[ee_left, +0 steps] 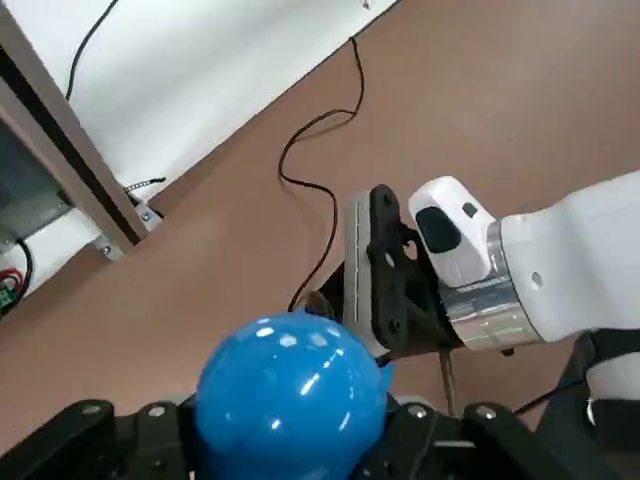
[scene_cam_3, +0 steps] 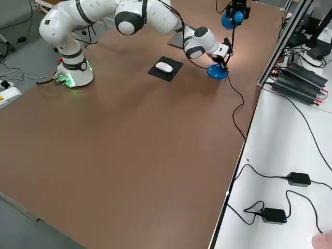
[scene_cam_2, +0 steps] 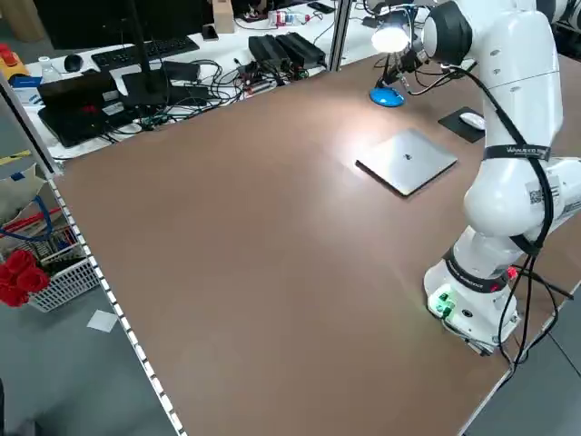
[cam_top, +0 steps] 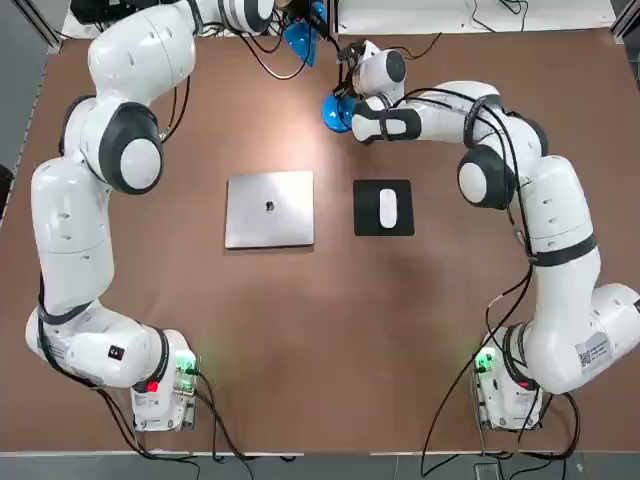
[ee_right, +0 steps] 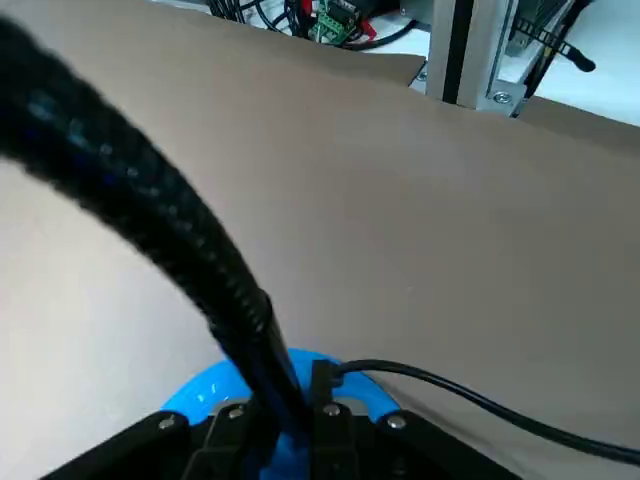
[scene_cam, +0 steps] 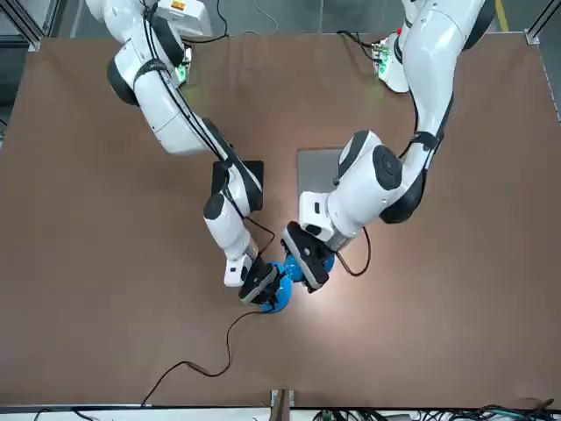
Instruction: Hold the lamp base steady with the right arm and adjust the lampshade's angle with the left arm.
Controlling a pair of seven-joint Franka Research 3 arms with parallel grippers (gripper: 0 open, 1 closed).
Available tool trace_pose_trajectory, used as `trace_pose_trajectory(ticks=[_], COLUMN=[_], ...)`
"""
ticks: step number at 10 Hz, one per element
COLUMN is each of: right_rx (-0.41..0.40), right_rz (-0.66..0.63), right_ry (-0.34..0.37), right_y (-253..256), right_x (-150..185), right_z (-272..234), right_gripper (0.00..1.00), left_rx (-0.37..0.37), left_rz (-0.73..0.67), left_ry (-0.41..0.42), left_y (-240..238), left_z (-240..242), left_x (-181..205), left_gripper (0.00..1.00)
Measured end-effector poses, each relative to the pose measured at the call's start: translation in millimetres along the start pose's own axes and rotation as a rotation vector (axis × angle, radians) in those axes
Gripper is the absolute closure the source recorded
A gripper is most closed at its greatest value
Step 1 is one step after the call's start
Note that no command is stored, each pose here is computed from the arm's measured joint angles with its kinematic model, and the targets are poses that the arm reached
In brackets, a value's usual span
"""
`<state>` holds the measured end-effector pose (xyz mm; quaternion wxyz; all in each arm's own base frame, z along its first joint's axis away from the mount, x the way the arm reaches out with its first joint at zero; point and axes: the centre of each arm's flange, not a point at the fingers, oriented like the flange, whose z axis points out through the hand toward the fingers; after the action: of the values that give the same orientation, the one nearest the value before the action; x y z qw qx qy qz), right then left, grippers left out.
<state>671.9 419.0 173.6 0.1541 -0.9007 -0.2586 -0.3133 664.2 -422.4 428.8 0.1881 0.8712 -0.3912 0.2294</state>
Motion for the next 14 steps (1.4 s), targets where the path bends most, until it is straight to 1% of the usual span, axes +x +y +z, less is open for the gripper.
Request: trace_pose_trajectory(ticks=[8,10,14], right_rx=[-0.002,-0.003,-0.004], right_rz=[-0.005,-0.006,-0.007], right_ry=[0.001,0.004,0.006], right_y=[-0.2,0.0,0.2], right_x=[0.0,0.0,-0.1], right_z=[0.0,0.0,0.1], right_gripper=[0.85,0.85,0.85], left_rx=[0.004,0.013,0.05], left_rz=[-0.099,-0.141,-0.161], left_ry=[0.006,0.03,0.089], left_y=[-1.0,-2.2,-2.0], left_z=[0.0,1.2,2.6], left_x=[0.0,0.0,1.1], left_gripper=[0.58,0.58,0.56])
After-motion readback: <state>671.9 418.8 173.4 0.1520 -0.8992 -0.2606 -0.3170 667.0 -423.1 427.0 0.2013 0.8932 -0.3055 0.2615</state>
